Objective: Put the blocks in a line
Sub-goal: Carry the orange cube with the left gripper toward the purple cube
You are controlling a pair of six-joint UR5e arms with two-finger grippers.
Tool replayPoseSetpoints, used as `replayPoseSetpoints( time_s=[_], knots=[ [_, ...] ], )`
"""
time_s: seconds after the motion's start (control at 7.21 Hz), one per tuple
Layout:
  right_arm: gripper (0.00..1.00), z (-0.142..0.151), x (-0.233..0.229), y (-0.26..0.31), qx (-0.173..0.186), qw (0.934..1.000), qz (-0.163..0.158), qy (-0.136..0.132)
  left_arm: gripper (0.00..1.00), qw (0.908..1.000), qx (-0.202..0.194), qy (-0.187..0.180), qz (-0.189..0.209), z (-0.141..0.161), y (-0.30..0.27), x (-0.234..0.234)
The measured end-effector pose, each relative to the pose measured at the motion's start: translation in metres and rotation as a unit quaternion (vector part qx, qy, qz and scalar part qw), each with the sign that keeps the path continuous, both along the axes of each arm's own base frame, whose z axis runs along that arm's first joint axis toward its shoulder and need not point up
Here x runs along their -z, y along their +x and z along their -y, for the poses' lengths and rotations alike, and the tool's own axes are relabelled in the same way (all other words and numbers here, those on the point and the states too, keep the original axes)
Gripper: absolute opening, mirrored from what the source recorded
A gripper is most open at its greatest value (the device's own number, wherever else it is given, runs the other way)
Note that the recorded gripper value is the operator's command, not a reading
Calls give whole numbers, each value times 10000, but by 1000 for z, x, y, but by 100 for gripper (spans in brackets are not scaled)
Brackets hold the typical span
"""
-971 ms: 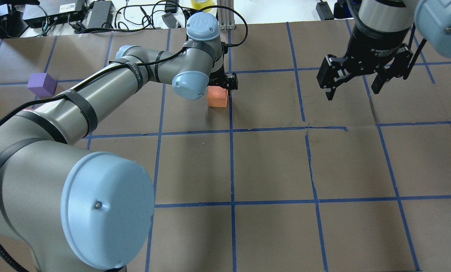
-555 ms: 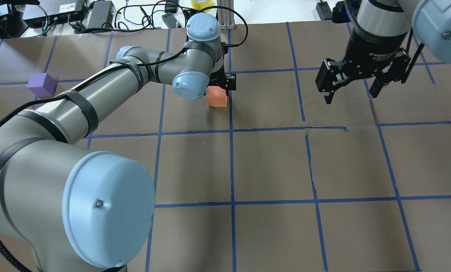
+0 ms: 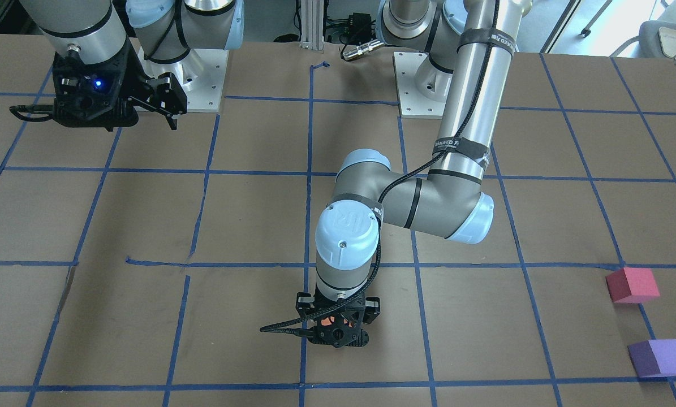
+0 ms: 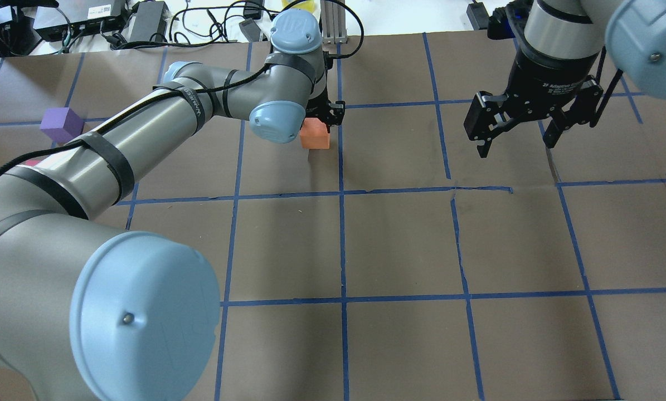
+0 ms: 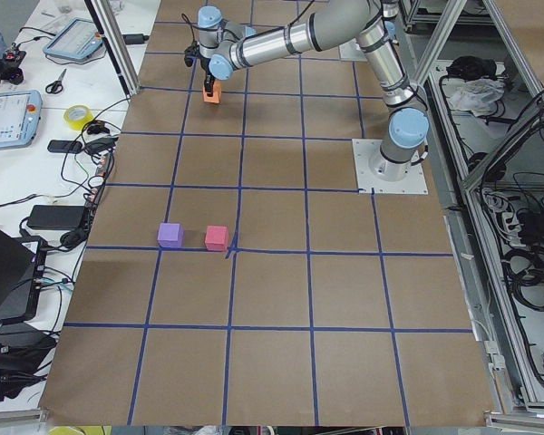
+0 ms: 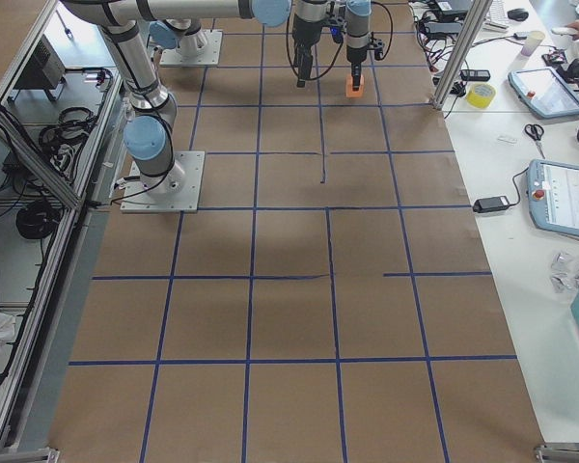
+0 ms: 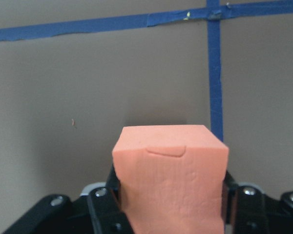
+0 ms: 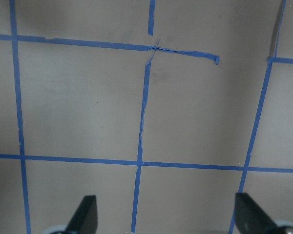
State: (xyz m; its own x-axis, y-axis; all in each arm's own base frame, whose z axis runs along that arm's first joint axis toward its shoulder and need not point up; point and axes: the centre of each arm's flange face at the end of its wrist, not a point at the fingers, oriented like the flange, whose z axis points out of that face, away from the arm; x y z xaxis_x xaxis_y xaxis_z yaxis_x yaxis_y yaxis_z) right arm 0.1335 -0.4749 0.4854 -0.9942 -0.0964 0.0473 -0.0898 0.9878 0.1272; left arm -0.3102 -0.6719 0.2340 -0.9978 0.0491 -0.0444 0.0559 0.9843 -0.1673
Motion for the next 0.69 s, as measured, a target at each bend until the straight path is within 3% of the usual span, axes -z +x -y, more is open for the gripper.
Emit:
replayPoseSetpoints(
  time_s=[0.14,0.42,0.69],
  knots=[
    [100,0,0,0,-49,10000,3,5,45,9992,-216,-196,260,10,32,-16],
    [100,0,1,0,-79,10000,0,11,45,9959,-773,-222,422,35,137,-46],
    [100,0,2,0,-83,10000,0,23,44,9961,-793,-167,356,44,248,-78]
  ],
)
